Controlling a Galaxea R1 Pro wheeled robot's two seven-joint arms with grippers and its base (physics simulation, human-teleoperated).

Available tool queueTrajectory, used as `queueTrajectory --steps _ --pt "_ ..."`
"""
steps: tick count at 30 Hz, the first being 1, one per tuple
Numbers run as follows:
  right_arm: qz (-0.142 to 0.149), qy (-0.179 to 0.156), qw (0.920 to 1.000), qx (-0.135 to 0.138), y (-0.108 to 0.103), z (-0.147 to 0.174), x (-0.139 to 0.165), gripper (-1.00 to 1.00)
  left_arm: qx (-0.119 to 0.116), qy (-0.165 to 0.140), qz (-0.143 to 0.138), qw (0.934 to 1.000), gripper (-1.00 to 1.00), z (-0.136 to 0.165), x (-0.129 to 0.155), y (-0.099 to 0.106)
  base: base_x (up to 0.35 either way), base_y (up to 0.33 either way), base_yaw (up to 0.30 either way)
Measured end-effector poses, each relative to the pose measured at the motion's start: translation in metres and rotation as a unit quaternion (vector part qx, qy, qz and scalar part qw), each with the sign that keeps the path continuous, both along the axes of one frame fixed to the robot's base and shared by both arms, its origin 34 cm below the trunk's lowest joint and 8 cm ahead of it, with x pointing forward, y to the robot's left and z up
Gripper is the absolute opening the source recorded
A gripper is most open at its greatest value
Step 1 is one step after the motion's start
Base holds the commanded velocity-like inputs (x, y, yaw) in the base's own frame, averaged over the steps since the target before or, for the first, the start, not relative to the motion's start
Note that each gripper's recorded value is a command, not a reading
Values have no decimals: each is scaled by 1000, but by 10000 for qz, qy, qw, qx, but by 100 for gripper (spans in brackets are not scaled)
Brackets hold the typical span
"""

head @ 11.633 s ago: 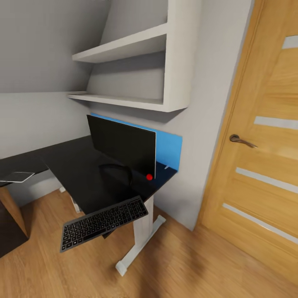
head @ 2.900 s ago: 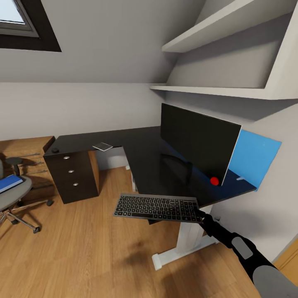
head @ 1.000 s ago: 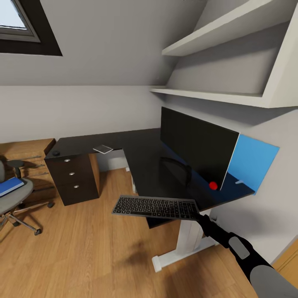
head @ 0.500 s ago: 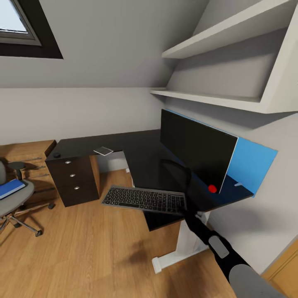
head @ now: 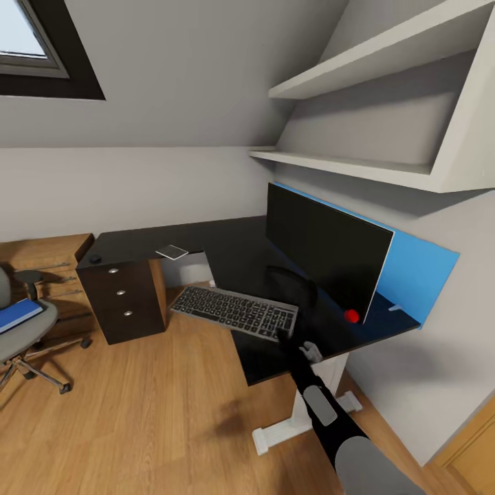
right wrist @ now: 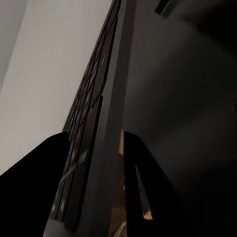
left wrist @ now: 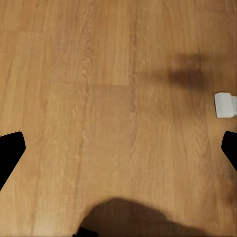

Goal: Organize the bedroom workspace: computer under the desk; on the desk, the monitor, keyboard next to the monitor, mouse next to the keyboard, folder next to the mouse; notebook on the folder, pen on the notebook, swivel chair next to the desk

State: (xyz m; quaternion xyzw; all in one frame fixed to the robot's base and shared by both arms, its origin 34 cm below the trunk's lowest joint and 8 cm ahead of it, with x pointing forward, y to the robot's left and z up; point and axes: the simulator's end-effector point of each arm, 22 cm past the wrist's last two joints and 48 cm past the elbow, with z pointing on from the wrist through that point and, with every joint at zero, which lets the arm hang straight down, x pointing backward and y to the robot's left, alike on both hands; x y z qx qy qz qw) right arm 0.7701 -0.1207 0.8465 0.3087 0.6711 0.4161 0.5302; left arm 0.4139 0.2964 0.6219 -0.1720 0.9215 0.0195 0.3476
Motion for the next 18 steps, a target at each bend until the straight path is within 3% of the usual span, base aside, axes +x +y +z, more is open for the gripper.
queueTrajectory --steps 2,3,7,13,16,18 --pt "-355 -96 9991 -186 -16 3 4 -100 -22 14 -1 10000 100 -1 -1 -4 0 0 0" --pt "-717 -173 9967 -340 -33 6 6 -100 -23 38 2 10000 100 -3 -3 -4 0 0 0" --pt "-1047 -205 9928 -550 -47 5 5 -100 -22 57 5 10000 100 -4 -4 -5 0 0 0" --pt "-884 -149 9944 -565 -37 -8 -2 -100 -24 66 6 10000 100 -4 -5 -5 0 0 0" --pt "-552 -326 9970 -430 -21 -1 -4 -100 -22 64 6 10000 100 -4 -5 -5 0 0 0" --pt "-179 -661 9972 -283 -4 12 -7 -100 -19 63 3 10000 100 -4 -5 -5 0 0 0"
